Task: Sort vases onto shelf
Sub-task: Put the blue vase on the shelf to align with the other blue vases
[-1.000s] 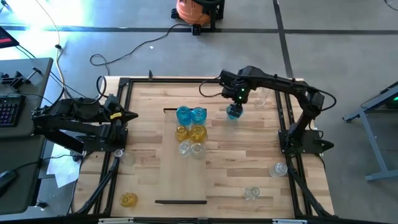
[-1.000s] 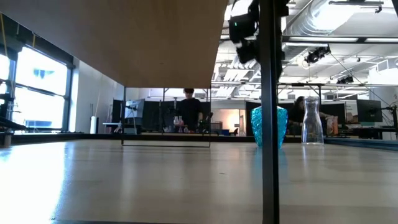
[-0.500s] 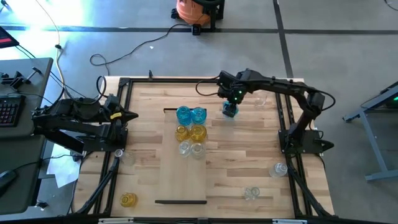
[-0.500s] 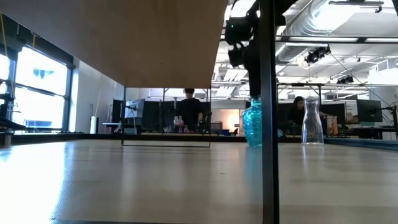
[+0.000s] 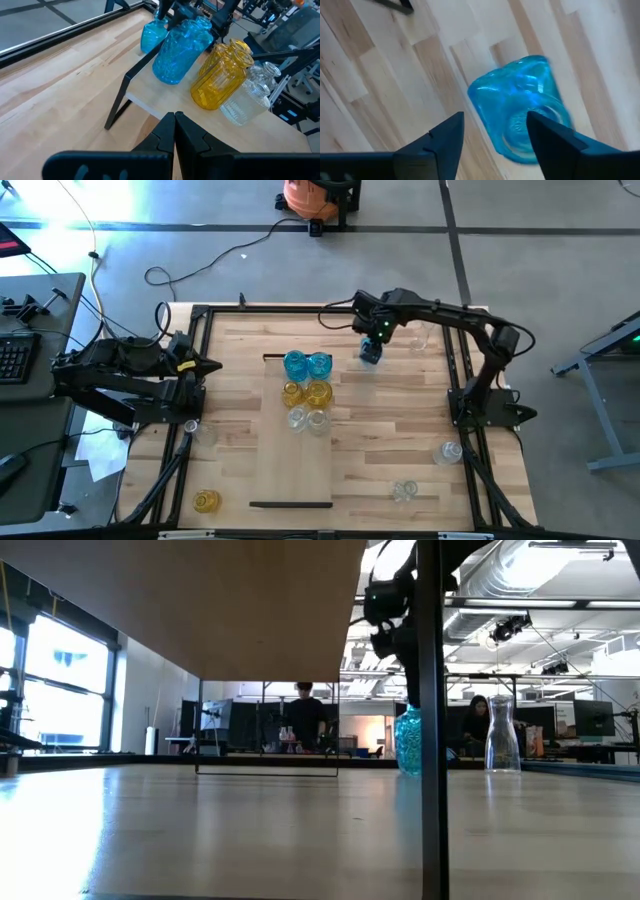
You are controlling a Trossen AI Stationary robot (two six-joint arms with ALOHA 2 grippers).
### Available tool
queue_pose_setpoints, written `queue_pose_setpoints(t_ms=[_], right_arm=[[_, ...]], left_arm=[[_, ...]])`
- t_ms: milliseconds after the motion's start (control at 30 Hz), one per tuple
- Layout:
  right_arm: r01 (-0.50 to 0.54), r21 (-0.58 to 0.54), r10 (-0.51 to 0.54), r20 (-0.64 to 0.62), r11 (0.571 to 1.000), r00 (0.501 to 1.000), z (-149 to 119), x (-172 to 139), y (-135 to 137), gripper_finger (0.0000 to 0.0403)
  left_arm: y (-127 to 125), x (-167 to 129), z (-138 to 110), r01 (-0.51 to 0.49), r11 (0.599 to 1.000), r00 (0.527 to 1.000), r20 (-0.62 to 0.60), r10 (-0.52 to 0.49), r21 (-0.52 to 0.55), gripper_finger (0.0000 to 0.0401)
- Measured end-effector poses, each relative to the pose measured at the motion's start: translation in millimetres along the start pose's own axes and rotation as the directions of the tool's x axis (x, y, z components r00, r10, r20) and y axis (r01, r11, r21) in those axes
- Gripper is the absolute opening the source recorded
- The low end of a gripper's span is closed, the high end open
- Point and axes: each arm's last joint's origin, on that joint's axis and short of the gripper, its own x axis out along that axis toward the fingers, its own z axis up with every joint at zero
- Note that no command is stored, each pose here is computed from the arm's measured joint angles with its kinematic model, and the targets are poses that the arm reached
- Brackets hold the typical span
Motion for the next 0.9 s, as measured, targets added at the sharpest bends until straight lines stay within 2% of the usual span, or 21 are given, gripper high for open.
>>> queue_pose_setpoints(t_ms=[167, 367, 667, 900], right_arm=[[-0.018, -0.022, 0.017, -0.053, 1.0, 0.998, 4.6, 17.1, -1.1, 0.0178], [-0.009, -0.032, 0.007, -0.059, 0.999, 0.998, 6.1, 20.8, -1.6, 0.0139], [0.022, -0.029, -0.025, -0.1, 0.999, 0.995, 1.8, 19.8, -1.7, 0.0024], [0.034, -0.051, -0.041, -0.141, 0.998, 0.989, -1.5, 20.4, 3.7, 0.0028]], left_arm=[[0.0, 0.0, 0.0, 0.0, 1.0, 1.0, 0.0, 0.0, -0.005, 0.0001], [0.0, 0.0, 0.0, 0.001, 1.0, 1.0, 0.0, -0.001, -0.01, 0.0001], [0.0, 0.0, 0.0, 0.001, 1.0, 1.0, 0.0, -0.001, -0.007, 0.0001], [0.0, 0.0, 0.0, 0.001, 1.0, 1.0, -0.001, -0.001, -0.007, 0.0001]])
